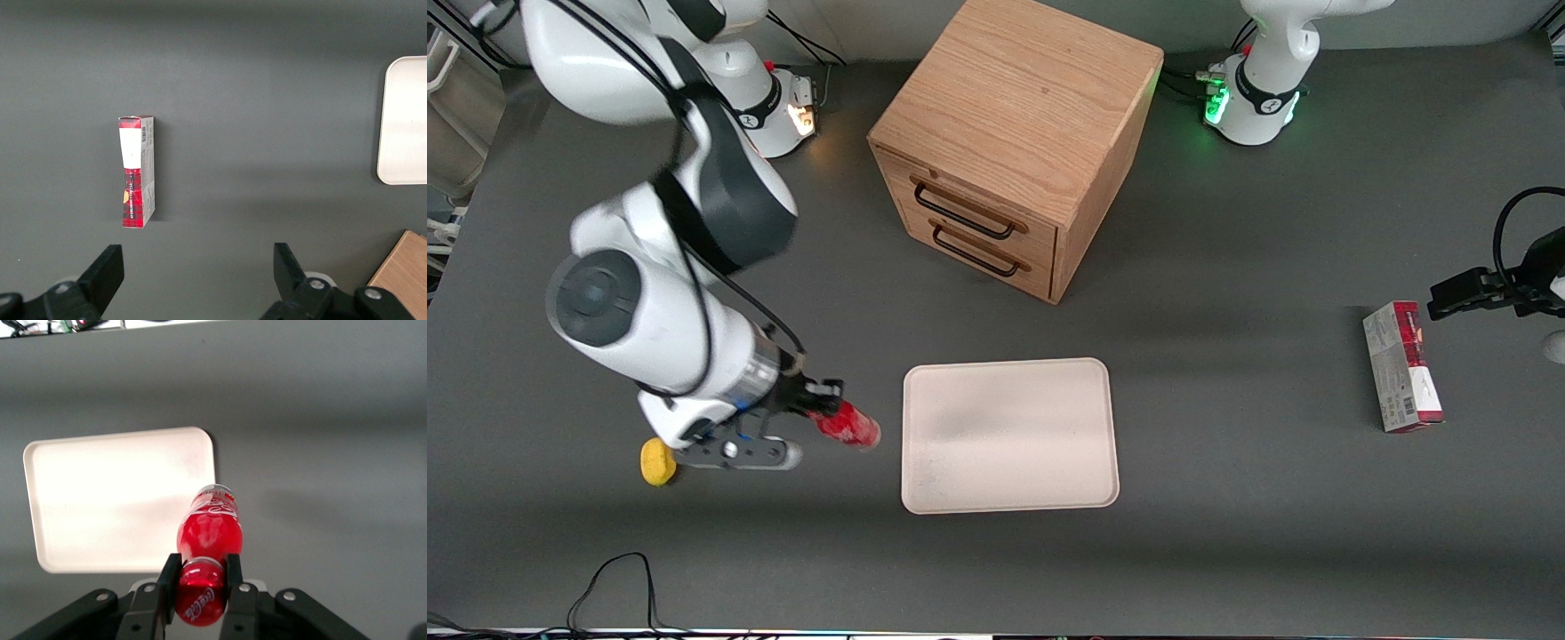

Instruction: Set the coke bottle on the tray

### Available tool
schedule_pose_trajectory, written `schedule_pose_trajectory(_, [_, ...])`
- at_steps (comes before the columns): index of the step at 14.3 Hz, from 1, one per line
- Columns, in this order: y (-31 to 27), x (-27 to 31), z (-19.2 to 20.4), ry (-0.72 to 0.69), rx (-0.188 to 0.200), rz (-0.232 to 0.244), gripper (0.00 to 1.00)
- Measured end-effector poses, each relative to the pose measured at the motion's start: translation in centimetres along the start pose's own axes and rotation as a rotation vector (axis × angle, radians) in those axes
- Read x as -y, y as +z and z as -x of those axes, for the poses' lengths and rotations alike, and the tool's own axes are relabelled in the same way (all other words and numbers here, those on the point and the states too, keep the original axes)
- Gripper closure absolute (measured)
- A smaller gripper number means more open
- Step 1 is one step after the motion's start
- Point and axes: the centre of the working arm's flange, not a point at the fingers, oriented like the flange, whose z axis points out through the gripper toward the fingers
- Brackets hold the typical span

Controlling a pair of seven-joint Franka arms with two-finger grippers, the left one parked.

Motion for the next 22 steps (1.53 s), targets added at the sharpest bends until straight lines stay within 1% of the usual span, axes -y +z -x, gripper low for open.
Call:
schedule_pose_trajectory(1, [1.9, 0.8, -0.4, -0.014, -0.013, -0.005, 0.68])
schedule_pose_trajectory(3, [5.5, 1.8, -0.9, -0.054, -0.037, 0.009, 0.68])
schedule_pose_trajectory(5, [8.5, 2.9, -1.0, -0.083, -0.05, 0.01, 0.68])
schedule_pose_trajectory(8, [11.7, 4.0, -0.9, -0.106, -0.048, 0.0, 0.68])
schedule_pose_trajectory(11, [14.2, 4.8, -0.5, -0.132, -0.051, 0.021, 0.68])
schedule_pose_trajectory(14, [15.5, 4.8, -0.4, -0.134, -0.038, 0.029, 0.68])
schedule_pose_trajectory(15, [15.5, 4.7, -0.5, -0.134, -0.038, 0.029, 0.62])
schedule_pose_trajectory(17, [15.3, 4.6, -0.6, -0.133, -0.044, 0.028, 0.43])
schedule_pose_trajectory(18, [14.8, 4.6, -0.7, -0.131, -0.053, 0.024, 0.34])
schedule_pose_trajectory(19, [13.9, 4.5, -1.0, -0.126, -0.069, 0.018, 0.22])
schedule_pose_trajectory(20, [12.5, 4.2, -1.4, -0.12, -0.086, 0.013, 0.13])
schedule_pose_trajectory(21, [10.7, 3.7, -1.6, -0.113, -0.094, 0.016, 0.02])
schedule_pose_trajectory(22, [9.0, 3.1, -1.5, -0.106, -0.086, 0.027, 0.0])
